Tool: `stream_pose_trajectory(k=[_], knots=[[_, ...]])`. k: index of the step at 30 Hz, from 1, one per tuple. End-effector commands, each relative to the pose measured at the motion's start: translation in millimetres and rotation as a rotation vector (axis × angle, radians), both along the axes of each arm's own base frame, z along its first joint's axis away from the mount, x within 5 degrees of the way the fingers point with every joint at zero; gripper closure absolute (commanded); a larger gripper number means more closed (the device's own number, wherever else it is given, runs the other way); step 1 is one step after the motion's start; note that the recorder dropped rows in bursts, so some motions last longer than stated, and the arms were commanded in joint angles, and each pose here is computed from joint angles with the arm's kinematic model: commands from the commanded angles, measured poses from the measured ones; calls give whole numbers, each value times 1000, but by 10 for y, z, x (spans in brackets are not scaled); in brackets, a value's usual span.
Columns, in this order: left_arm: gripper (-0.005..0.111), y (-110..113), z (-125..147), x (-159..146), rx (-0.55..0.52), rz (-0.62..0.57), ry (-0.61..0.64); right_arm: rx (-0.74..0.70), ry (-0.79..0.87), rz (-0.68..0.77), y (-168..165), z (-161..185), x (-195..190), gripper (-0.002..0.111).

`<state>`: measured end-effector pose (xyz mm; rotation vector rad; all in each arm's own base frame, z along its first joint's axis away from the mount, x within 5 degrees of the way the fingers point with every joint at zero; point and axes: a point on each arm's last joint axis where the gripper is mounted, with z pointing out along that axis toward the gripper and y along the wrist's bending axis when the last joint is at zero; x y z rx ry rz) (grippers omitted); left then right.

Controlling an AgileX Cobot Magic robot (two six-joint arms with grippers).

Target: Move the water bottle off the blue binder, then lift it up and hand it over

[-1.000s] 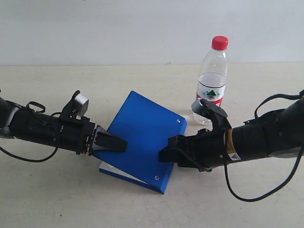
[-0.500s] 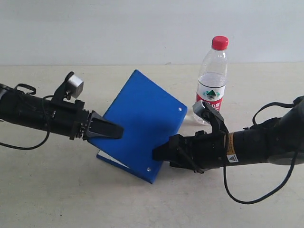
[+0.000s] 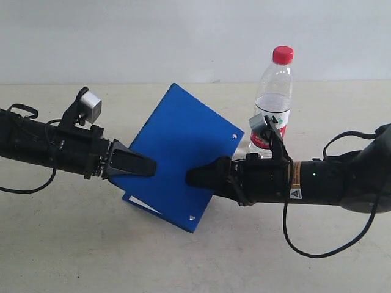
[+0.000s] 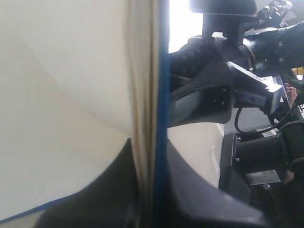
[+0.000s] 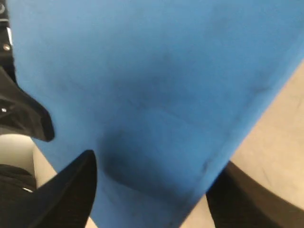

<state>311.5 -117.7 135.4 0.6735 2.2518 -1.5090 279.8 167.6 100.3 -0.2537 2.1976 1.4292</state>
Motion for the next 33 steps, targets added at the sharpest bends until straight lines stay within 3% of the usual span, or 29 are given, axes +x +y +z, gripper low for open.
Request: stream_pose_trajectory(k=[1,9,11,14,18,21,27,33], knots=[[102,-64,45,-63,-30,-42,-3,71,-63,23,30,92,25,49],[102,-141,48,-92,-33,-63,-2,131,-137,96,59,159,-22,49],[98,-141,47,-93,-32,-64,-1,133,-126,98,60,158,-27,55],[82,-137,38,-106,-21,-79,1,132,-121,106,62,155,-34,78],[51,-102,-44,-42,78,-15,-23,132,-118,107,62,154,-36,109],[38,-46,-122,58,181,92,-53,131,-121,108,62,154,-36,108],[40,156,-224,264,364,326,-101,129,-127,112,62,154,-38,108],[40,438,-172,414,368,496,-140,116,-148,137,65,147,-54,108]])
